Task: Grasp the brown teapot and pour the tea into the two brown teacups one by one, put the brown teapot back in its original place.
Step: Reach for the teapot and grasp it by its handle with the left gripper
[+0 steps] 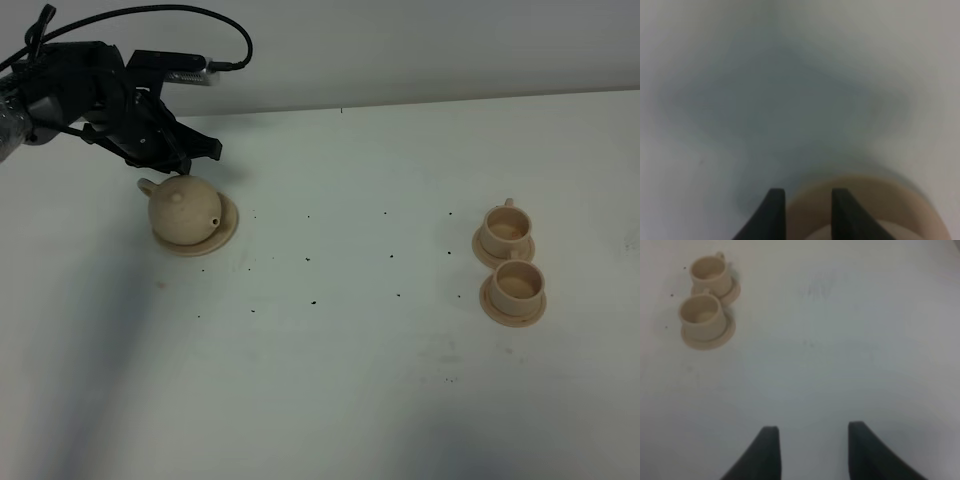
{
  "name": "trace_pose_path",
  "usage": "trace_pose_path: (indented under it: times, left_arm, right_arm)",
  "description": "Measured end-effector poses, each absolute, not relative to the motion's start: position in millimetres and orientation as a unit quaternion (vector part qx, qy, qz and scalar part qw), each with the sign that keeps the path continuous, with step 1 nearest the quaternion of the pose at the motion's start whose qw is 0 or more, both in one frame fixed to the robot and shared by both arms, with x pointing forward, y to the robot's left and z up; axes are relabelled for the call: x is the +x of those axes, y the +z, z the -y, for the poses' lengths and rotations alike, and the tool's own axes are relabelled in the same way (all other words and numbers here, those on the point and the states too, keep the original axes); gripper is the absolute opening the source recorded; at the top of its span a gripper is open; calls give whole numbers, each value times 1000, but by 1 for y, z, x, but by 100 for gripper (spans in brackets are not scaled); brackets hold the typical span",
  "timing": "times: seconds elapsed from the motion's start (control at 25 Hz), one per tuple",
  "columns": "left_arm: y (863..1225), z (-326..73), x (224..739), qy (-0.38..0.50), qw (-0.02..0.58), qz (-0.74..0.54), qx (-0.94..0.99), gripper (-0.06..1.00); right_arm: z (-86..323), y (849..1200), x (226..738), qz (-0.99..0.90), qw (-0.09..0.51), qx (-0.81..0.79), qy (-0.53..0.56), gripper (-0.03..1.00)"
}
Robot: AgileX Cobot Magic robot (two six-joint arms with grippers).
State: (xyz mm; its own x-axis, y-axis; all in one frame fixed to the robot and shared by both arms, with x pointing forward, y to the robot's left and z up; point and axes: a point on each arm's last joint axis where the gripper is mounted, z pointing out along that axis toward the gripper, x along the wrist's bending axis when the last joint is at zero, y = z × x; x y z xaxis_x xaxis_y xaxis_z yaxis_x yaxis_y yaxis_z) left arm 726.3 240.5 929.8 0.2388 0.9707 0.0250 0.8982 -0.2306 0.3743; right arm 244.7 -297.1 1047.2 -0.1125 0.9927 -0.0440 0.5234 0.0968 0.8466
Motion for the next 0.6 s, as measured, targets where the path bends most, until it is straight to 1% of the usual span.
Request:
trace_pose_path:
  times: [0.6]
  left_arm:
    - [929, -272, 725, 116, 119, -628, 760, 25]
  right_arm:
    - [297, 1047, 245, -659, 337, 575, 348, 33]
